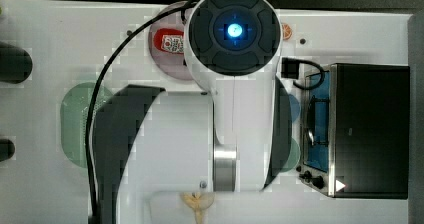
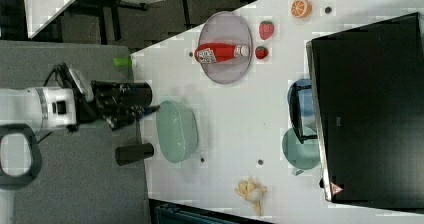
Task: Drag strainer left to right.
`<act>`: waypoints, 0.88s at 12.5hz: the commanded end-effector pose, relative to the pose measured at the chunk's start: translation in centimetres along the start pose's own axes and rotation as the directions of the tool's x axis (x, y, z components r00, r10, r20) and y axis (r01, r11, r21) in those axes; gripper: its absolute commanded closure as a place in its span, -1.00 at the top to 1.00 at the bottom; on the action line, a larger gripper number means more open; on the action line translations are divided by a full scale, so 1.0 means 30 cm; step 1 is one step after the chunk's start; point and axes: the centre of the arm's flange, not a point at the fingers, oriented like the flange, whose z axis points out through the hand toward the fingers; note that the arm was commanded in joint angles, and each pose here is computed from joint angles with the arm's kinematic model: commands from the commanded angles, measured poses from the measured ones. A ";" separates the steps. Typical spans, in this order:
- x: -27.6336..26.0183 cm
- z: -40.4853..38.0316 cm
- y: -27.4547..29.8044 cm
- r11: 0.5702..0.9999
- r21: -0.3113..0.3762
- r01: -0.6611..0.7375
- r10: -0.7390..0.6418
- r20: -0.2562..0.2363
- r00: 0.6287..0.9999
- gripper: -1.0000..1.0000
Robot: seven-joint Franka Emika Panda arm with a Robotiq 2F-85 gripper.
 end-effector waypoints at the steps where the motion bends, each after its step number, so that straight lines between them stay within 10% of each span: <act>1: -0.289 -0.196 0.356 0.999 -0.019 -0.041 0.041 0.006 0.999 0.59; 3: -0.312 -0.196 0.328 1.000 -0.015 -0.021 0.021 -0.001 1.000 1.00; 11: -0.753 0.081 -0.176 0.997 -0.050 0.055 -0.056 -0.025 0.998 1.00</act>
